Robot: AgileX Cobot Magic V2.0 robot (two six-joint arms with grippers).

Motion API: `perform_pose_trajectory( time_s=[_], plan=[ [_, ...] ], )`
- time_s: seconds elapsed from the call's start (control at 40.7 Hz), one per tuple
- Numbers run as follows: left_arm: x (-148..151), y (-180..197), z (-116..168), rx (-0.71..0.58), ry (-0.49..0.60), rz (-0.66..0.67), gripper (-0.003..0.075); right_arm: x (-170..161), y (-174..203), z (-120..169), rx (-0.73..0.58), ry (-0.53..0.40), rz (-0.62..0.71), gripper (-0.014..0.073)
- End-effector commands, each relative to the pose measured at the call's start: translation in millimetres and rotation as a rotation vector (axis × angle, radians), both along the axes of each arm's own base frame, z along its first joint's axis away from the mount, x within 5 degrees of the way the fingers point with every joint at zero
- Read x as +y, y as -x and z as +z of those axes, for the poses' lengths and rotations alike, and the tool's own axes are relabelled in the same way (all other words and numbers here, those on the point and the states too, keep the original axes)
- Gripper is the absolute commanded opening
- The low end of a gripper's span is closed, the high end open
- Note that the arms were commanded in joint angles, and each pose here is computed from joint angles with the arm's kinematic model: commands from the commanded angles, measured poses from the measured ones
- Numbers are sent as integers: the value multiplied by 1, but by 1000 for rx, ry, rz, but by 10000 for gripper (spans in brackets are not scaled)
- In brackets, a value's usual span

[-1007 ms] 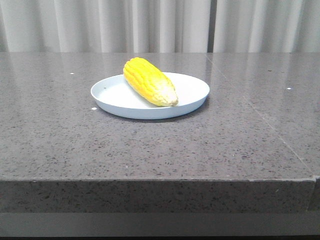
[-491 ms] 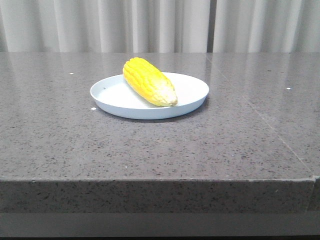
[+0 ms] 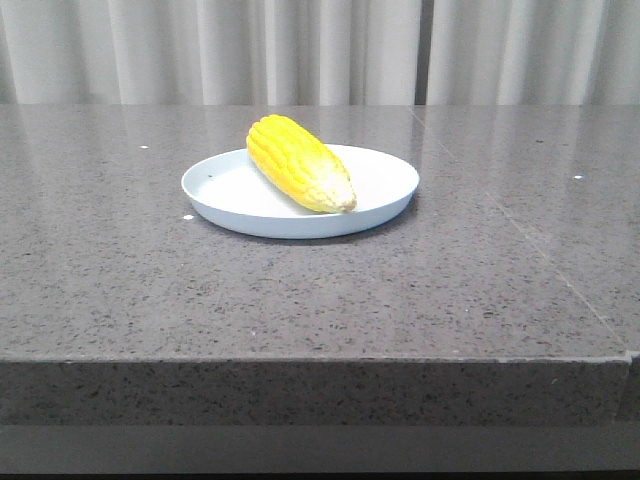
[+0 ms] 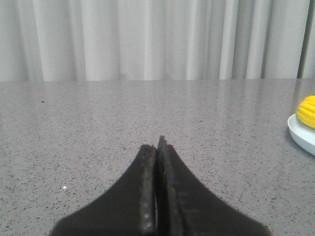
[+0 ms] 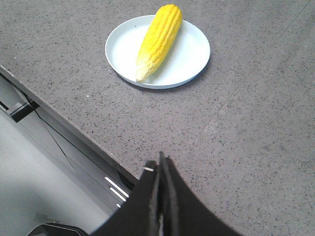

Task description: Place corn on plate with both arms

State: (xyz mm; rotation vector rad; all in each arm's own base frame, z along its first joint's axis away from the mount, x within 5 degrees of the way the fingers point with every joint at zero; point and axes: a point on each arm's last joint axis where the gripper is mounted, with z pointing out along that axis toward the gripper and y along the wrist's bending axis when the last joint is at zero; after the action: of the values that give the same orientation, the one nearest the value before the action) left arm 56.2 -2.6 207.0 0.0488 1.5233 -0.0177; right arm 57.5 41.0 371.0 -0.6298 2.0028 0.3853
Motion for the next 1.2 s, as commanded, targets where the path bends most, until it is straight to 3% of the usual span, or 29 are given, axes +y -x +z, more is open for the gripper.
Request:
perform_pose_trajectory(
  time_s=[0.0, 0.786, 0.982, 1.179],
  plan=[
    [1, 1, 1, -80, 17, 12, -20, 1, -2, 12, -81, -46, -1, -87],
    [1, 1, 1, -80, 17, 12, -20, -1, -2, 10, -94, -45, -11, -87],
    [1, 1, 1, -80, 17, 12, -20, -15, -1, -13, -312, -154, -190, -87],
    [1, 1, 1, -80, 17, 12, -20, -31, 9, -70, -552, -217, -397, -87]
  ],
)
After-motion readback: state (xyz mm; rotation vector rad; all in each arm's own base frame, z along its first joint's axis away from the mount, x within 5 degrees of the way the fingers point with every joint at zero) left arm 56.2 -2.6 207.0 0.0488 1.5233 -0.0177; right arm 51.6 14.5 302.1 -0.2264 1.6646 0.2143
